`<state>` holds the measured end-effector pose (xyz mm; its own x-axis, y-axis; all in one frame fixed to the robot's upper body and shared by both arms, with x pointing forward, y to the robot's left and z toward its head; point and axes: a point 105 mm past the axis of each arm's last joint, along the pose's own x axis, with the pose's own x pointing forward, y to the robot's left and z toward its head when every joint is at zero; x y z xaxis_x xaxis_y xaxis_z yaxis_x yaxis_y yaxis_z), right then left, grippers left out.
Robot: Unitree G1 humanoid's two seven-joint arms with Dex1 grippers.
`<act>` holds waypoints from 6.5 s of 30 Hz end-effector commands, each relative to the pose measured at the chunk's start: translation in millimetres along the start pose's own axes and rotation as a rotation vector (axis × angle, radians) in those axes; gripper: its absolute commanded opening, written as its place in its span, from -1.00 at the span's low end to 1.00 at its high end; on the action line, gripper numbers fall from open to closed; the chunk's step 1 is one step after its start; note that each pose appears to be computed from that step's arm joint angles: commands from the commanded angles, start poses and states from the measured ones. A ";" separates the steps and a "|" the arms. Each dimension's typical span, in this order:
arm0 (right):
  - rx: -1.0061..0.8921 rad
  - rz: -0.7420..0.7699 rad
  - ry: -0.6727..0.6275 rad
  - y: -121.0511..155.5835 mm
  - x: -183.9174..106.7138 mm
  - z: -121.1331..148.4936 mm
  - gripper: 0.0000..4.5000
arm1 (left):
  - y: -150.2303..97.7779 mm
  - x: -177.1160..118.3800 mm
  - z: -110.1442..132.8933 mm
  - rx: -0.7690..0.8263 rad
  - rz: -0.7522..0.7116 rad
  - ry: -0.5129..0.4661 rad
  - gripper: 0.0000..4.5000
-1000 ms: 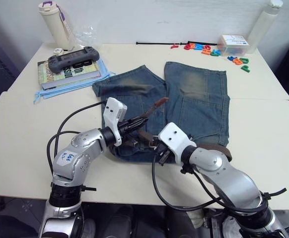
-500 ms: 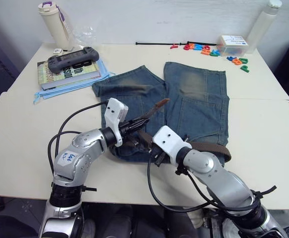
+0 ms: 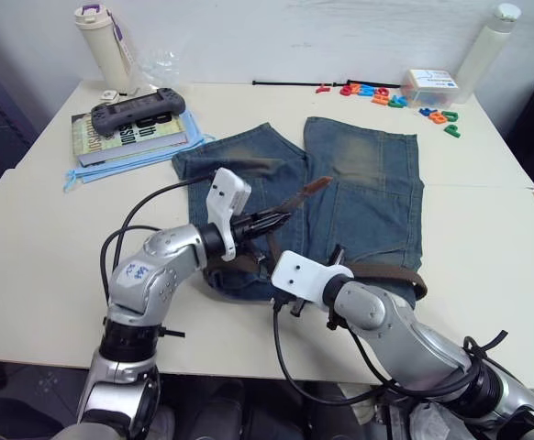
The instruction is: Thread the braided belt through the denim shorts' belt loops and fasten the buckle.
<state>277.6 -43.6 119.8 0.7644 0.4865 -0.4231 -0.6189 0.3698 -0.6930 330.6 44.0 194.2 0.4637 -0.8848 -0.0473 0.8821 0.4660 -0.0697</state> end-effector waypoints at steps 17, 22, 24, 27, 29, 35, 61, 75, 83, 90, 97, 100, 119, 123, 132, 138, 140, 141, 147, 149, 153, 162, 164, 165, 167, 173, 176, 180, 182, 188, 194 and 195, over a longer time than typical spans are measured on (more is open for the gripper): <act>-0.062 0.503 0.161 77.2 3.8 -33.6 -0.98 | -39.6 111.7 67.2 0.316 -0.440 -0.047 -1.00; -0.099 0.511 0.153 78.5 2.1 -33.0 -0.98 | -60.4 135.3 74.5 0.324 -0.494 -0.067 -1.00; -0.112 0.515 0.151 79.8 1.6 -32.6 -0.98 | -68.1 142.1 76.3 0.331 -0.515 -0.071 -1.00; -0.123 0.521 0.149 82.1 1.0 -31.7 -0.98 | -76.8 149.9 76.9 0.338 -0.536 -0.069 -1.00; -0.133 0.528 0.145 83.9 0.6 -30.2 -0.98 | -84.3 154.7 80.4 0.339 -0.552 -0.079 -1.00; -0.169 0.554 0.133 87.5 -1.7 -28.0 -0.98 | -102.4 165.2 91.3 0.348 -0.583 -0.105 -1.00; -0.146 0.488 0.110 72.2 1.4 -23.3 -0.98 | -39.8 137.7 89.7 0.313 -0.419 -0.127 -1.00; 0.099 0.256 0.044 20.2 -2.6 -10.7 -0.98 | 41.9 24.1 -3.7 0.494 -0.028 0.097 -1.00; 0.266 0.157 -0.067 -7.1 -18.4 8.2 -0.98 | 38.6 -5.5 -27.9 0.572 0.089 0.200 -1.00; 0.358 0.083 -0.184 -25.3 -36.8 28.0 -0.59 | 42.2 -20.1 -20.3 0.614 0.142 0.201 -1.00; 0.323 0.039 -0.230 -28.2 -57.2 30.2 0.57 | 33.0 -31.0 -18.6 0.643 0.124 0.157 -1.00; 0.257 0.018 -0.139 -20.9 -56.0 10.6 0.57 | 30.1 -41.2 -18.6 0.684 0.119 0.151 -1.00; 0.192 -0.167 -0.064 -19.9 -45.0 -2.4 0.57 | 30.4 -59.5 -46.6 0.740 0.117 0.286 -1.00; 0.157 -0.188 -0.045 -18.0 -41.8 -4.6 0.57 | 31.4 -60.9 -49.9 0.734 0.121 0.304 -1.00; 0.120 -0.219 -0.038 -19.5 -36.0 -2.9 -0.27 | 35.5 -63.6 -54.4 0.787 0.116 0.390 -1.00; 0.087 -0.261 -0.039 -27.6 -36.0 -1.3 -0.99 | 38.6 -62.5 -51.9 0.797 0.131 0.405 -1.00; 0.035 -0.285 -0.045 -31.9 -36.7 1.2 -0.99 | 40.1 -62.2 -50.5 0.790 0.142 0.402 -1.00; -0.013 -0.288 -0.051 -33.0 -36.7 3.3 -0.99 | 40.8 -61.8 -48.9 0.785 0.150 0.397 -1.00; -0.261 -0.294 -0.082 -37.1 -35.5 11.3 -0.99 | 42.6 -60.5 -44.7 0.776 0.162 0.391 -1.00; -0.293 -0.291 -0.075 -38.0 -32.6 10.5 -0.99 | 40.9 -60.6 -45.3 0.774 0.154 0.394 -1.00; -0.332 -0.278 -0.070 -37.0 -27.5 10.3 -0.99 | 40.7 -60.4 -42.9 0.782 0.150 0.398 -1.00; -0.352 -0.278 -0.077 -40.2 -22.2 15.1 -0.99 | 44.5 -63.6 -33.8 1.006 0.045 0.511 -1.00; -0.361 -0.272 -0.077 -39.4 -21.6 15.2 -0.99 | 47.0 -63.9 -29.7 1.051 0.025 0.527 -1.00; -0.365 -0.269 -0.077 -39.0 -21.4 15.3 -0.99 | 48.6 -62.9 -26.5 1.068 0.025 0.525 -1.00; -0.374 -0.263 -0.078 -38.0 -21.4 15.5 -0.99 | 49.8 -60.6 -22.9 1.083 0.026 0.515 -1.00; -0.384 -0.250 -0.079 -35.7 -20.1 15.7 -0.99 | 42.2 -43.4 -22.8 1.100 -0.021 0.469 -1.00; -0.383 -0.243 -0.078 -34.0 -19.8 15.2 -0.99 | 34.8 -32.9 -26.6 1.098 -0.049 0.447 -1.00; -0.381 -0.240 -0.076 -33.0 -19.9 14.9 -0.99 | 19.0 -18.7 -29.7 1.097 -0.095 0.410 -1.00; -0.378 -0.240 -0.074 -32.8 -20.1 14.7 -0.99 | 14.8 -15.4 -30.7 1.083 -0.101 0.398 -1.00; -0.240 -0.214 -0.076 -28.1 -20.7 13.4 -0.99 | 8.0 -10.2 -39.7 0.840 -0.057 0.335 -1.00; -0.138 -0.222 -0.056 -31.4 -27.8 6.8 -0.21 | 6.6 -8.5 -46.6 0.814 -0.054 0.349 -1.00; -0.105 -0.217 -0.060 -31.6 -30.7 6.2 -0.03 | 6.6 -8.8 -47.9 0.813 -0.055 0.352 -1.00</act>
<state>277.9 -61.6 140.8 0.8522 0.4413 -0.2812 -0.4480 0.3377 -0.8278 334.7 60.7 143.5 0.5004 -0.7731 -0.3897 0.7561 0.1709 0.6318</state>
